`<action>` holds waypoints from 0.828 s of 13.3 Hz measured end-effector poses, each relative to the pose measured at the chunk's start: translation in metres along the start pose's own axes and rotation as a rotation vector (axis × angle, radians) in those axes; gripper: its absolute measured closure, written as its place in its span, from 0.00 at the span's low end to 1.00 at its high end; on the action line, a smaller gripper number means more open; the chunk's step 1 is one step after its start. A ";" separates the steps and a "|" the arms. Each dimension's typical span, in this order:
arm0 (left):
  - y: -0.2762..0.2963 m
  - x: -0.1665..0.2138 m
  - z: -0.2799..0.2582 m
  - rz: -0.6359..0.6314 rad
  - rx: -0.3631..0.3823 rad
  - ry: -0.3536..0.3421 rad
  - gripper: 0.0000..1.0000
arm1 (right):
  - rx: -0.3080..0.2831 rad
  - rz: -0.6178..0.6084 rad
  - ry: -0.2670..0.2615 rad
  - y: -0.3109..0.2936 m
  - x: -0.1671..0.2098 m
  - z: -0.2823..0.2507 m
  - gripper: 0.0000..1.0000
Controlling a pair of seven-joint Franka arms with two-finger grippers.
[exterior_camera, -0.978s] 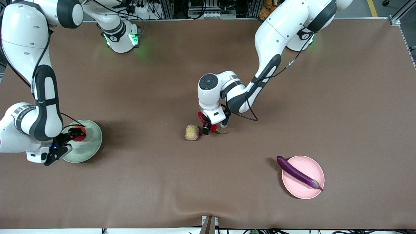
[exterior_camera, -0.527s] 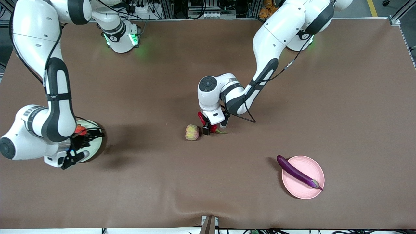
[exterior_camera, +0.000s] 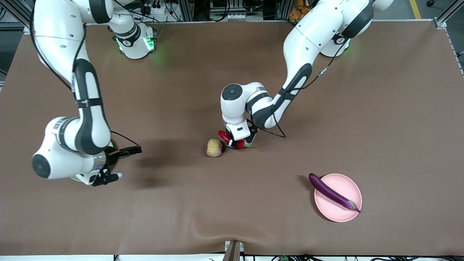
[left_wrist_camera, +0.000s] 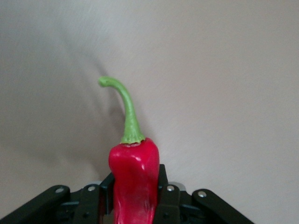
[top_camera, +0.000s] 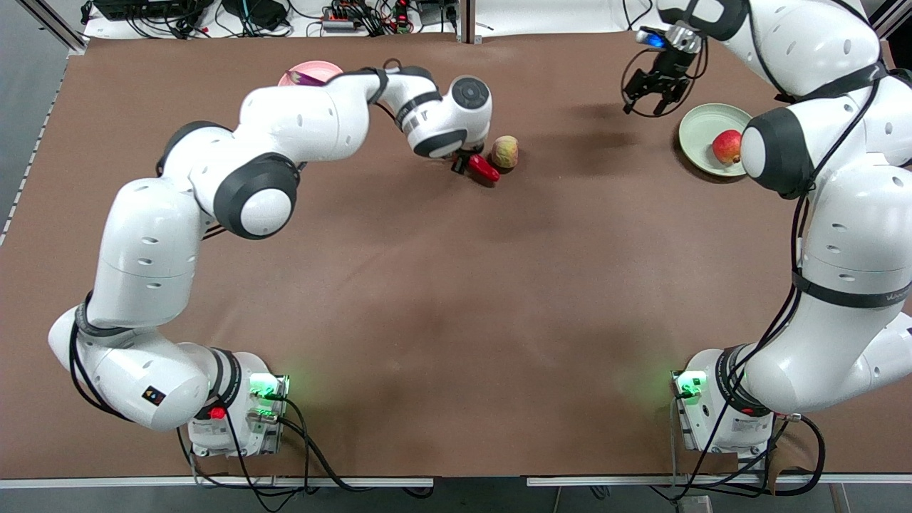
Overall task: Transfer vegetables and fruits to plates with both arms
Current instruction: 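Lift the chili with the left gripper while the right gripper reaches the peach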
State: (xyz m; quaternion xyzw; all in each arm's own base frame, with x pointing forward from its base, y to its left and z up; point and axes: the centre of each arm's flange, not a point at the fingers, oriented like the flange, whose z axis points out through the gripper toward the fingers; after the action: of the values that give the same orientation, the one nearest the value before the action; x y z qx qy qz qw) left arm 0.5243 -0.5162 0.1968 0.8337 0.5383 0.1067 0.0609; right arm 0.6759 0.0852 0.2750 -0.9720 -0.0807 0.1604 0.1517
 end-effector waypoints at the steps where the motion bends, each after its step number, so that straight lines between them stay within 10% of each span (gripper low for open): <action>1: 0.010 0.017 -0.010 0.015 -0.004 0.012 0.67 | -0.006 0.037 -0.006 -0.015 0.001 0.005 0.00; 7: 0.042 0.093 -0.072 0.105 0.040 0.032 0.67 | -0.062 0.244 0.050 -0.125 0.010 0.036 0.00; 11: 0.066 0.225 -0.125 0.156 0.073 -0.057 0.67 | -0.079 0.349 0.147 -0.204 0.009 0.061 0.00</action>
State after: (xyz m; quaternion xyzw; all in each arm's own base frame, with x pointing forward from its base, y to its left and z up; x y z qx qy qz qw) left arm 0.6415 -0.3400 0.3578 0.8776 0.4732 0.0674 0.0374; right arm 0.6422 0.2950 0.2828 -0.9855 0.0941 0.1095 0.0889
